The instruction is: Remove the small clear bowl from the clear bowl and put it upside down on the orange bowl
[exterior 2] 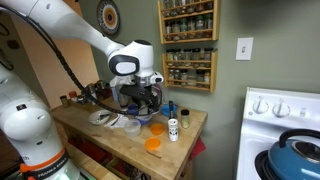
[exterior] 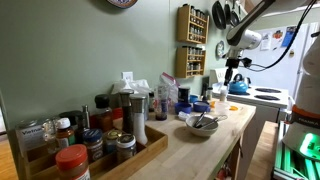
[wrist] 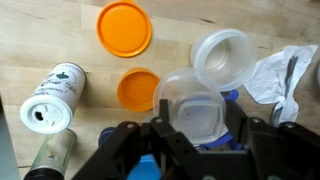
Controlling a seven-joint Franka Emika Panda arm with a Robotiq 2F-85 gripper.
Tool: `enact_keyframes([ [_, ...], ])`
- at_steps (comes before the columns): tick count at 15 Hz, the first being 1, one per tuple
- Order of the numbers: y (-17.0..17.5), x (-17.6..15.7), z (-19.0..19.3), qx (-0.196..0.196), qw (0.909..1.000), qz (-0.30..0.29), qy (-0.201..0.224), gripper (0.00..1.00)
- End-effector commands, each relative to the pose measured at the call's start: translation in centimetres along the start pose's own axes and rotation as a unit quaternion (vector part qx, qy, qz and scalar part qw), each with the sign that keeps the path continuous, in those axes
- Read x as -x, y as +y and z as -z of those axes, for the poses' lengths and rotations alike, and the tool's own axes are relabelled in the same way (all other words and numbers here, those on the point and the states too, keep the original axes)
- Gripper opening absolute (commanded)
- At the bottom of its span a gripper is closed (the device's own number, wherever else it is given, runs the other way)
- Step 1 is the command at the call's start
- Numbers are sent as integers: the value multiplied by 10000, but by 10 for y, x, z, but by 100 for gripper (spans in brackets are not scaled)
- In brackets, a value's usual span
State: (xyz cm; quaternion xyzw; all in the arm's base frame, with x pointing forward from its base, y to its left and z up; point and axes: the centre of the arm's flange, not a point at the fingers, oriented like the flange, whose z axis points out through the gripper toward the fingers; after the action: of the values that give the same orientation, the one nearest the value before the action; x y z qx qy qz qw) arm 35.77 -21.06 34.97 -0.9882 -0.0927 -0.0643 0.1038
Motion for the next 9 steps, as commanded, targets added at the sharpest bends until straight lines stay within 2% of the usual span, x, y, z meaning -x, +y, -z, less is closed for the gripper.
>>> enact_keyframes([
  [1,7,-8,-18,494,9984,-225,161,32],
  [4,11,-22,-36,808,9962,-309,101,32],
  [9,15,-31,-67,684,9965,-328,-338,32],
])
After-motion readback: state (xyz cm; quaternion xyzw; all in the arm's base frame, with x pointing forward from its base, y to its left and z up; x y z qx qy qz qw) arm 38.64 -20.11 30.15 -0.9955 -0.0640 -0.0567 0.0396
